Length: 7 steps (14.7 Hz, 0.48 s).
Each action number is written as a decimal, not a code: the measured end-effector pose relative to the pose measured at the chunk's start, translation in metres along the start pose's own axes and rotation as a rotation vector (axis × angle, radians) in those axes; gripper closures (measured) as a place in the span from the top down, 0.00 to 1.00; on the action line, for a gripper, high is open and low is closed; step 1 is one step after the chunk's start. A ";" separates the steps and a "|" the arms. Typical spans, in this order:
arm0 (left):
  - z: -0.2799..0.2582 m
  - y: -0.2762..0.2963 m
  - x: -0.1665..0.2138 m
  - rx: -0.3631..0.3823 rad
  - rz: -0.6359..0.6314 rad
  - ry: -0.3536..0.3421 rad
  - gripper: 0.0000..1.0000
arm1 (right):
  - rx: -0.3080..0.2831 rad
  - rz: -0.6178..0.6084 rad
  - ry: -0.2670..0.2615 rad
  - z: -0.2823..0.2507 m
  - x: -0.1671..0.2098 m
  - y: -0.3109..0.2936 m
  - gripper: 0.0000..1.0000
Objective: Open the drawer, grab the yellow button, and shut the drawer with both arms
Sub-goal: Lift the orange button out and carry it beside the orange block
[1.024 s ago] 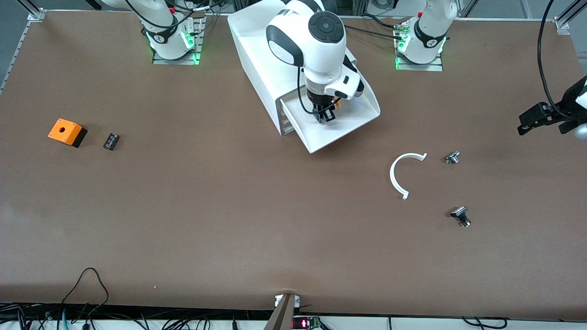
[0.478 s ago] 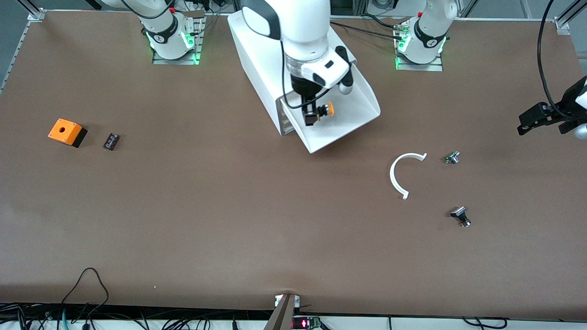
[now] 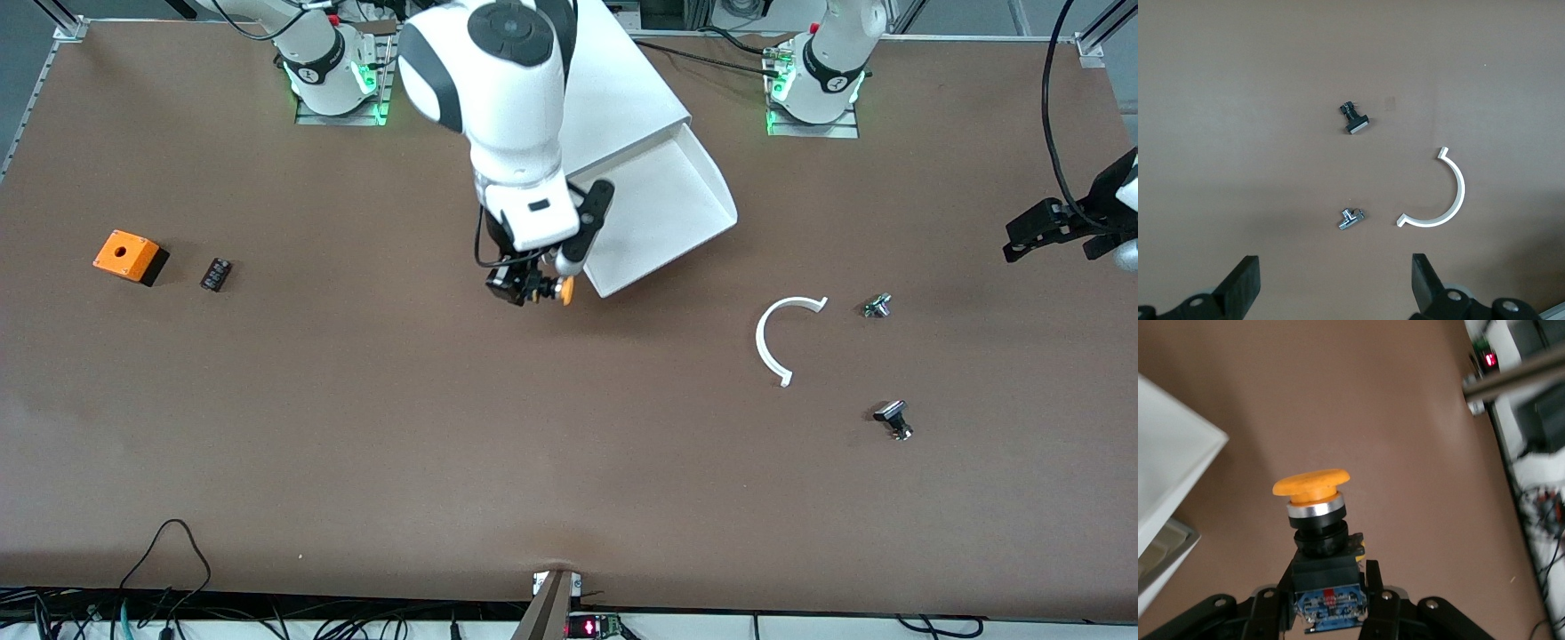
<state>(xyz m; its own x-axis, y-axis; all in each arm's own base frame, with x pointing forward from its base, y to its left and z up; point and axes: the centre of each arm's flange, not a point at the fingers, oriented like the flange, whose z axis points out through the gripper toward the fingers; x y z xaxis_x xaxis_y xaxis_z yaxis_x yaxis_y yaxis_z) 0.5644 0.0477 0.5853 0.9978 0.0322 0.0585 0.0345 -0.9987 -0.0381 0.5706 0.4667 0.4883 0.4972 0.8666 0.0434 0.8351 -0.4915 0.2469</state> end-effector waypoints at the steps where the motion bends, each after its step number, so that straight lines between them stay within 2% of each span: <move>1: -0.001 0.002 0.000 0.000 0.004 0.002 1.00 | 0.007 0.095 -0.022 0.016 -0.005 0.014 0.42; 3: -0.006 0.013 0.002 -0.002 0.023 0.012 1.00 | 0.041 0.222 -0.058 0.046 -0.021 0.045 0.42; 7: -0.014 0.035 0.003 -0.005 0.058 0.030 1.00 | 0.083 0.348 -0.144 0.095 -0.071 0.110 0.42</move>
<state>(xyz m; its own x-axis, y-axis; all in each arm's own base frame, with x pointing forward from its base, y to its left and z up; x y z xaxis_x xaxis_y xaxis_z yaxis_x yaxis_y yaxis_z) 0.5678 0.0123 0.5985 0.9960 -0.0266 0.0858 -0.0234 -0.9990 -0.0376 0.6499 0.3428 0.4208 0.7775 0.6283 -0.0273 0.6237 -0.7648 0.1616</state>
